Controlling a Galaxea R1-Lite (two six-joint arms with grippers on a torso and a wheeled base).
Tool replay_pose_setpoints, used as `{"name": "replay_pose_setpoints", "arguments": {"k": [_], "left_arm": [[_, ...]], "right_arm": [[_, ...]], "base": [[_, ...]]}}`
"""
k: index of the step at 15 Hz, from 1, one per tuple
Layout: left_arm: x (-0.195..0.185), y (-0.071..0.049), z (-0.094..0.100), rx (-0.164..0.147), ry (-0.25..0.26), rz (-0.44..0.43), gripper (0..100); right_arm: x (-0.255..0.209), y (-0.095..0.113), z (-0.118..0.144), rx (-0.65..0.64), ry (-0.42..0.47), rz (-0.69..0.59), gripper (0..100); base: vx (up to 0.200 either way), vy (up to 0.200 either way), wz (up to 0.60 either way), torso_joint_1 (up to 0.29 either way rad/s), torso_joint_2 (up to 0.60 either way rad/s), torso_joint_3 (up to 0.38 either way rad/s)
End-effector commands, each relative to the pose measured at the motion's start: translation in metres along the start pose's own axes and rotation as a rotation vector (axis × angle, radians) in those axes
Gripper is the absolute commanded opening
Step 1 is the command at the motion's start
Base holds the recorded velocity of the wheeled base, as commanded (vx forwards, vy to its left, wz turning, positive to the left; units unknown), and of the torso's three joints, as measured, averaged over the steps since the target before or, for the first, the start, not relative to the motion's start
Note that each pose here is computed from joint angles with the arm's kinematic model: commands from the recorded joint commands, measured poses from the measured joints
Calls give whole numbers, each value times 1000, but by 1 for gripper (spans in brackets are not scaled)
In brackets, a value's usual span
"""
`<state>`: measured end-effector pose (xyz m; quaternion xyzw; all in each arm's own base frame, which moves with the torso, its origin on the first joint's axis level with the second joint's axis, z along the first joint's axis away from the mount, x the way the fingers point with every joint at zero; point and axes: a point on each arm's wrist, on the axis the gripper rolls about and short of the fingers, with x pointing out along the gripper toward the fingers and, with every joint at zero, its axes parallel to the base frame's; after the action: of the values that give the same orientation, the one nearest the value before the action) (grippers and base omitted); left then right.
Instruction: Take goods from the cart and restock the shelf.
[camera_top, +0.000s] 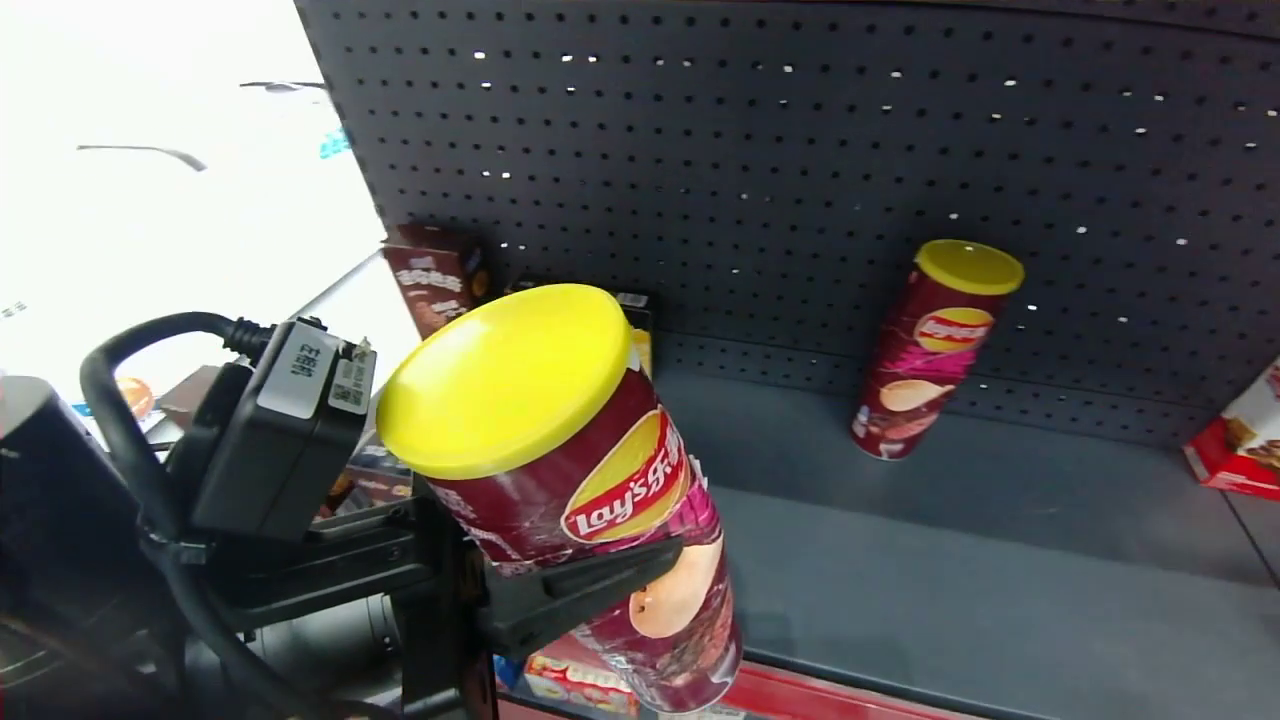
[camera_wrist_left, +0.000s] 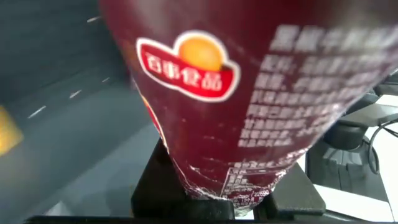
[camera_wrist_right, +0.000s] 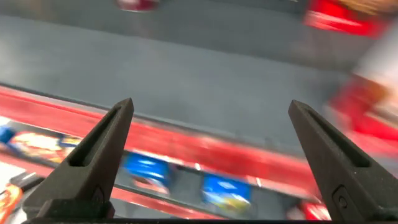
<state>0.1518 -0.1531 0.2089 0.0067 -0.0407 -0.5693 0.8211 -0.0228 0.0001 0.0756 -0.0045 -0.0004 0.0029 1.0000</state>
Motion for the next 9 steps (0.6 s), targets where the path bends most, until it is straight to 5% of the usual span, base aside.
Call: {"name": "replay_pose_setpoints", "arguments": {"k": [1, 9], "left_arm": [[0, 0, 0, 1, -1, 0, 0], [-4, 1, -4, -4, 11, 14, 0]], "right_arm": [[0, 0, 0, 0, -1, 0, 100], [0, 0, 0, 3, -1, -1, 100]], "base": [[0, 0, -600, -2, 7, 12], [0, 0, -75, 0, 0, 0]]}}
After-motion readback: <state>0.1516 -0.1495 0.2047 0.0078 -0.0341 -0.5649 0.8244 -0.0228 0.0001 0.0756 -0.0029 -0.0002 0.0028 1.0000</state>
